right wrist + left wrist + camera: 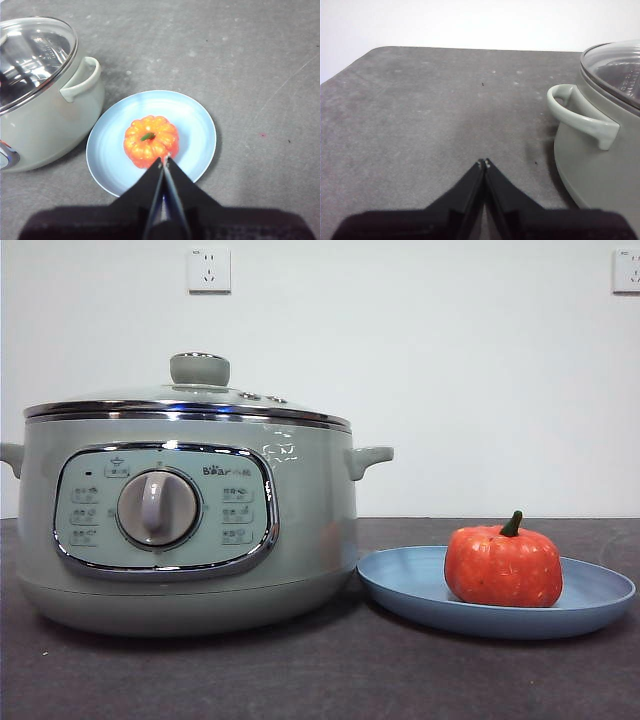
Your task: Take the pumpkin out from the steamer,put the pumpkin in the blue plate,close the lid
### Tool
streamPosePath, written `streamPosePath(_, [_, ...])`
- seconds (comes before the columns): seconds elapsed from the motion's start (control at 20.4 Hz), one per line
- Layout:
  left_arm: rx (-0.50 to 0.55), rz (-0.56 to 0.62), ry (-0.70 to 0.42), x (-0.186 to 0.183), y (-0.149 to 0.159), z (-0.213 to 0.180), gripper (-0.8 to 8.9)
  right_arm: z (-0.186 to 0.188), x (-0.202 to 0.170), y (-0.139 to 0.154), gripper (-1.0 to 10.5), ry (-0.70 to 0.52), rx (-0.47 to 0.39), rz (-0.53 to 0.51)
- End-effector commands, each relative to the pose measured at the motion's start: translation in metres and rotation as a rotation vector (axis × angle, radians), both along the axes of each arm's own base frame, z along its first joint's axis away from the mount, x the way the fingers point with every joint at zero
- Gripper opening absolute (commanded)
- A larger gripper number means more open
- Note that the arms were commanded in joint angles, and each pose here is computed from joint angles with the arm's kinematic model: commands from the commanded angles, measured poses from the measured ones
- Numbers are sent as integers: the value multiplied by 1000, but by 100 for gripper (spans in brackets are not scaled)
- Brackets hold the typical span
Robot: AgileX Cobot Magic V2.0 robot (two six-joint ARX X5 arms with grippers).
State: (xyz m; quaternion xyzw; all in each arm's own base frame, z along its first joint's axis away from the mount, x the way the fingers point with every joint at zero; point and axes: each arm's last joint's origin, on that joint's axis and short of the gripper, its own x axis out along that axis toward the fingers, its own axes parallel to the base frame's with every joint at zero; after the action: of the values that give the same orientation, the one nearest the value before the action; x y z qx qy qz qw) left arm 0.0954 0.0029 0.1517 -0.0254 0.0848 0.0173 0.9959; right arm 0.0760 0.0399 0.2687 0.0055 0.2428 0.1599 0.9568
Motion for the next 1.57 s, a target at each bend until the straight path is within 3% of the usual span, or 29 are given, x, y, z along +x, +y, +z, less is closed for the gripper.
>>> streamPosePath(0.05, [-9,0,12,1,0,-5,-3,-2,1,0,-17,3,5,-5])
streamPosePath(0.59, [-9,1,12,1,0,-5,-3,-2,1,0,-16,1,3,-5])
streamPosePath(0.69, [-9,1,12,1,0,-5,-3,0,2,-1,-16,-42,-73,-34])
streamPosePath(0.93, [-9,1,12,1,0,-5,-3,5,2,-6,-16,-194,-71,-78])
streamPosePath(1.08, [-9,1,12,1,0,-5,-3,-20,7,-12,-16,-284,-71,-46])
streamPosePath(1.27, [-9,1,12,1,0,-5,-3,-70,15,-21,-16,-281,-49,-46])
streamPosePath(1.57, [-9,1,12,1,0,-5,-3,-100,20,-25,-16,-311,-47,-82])
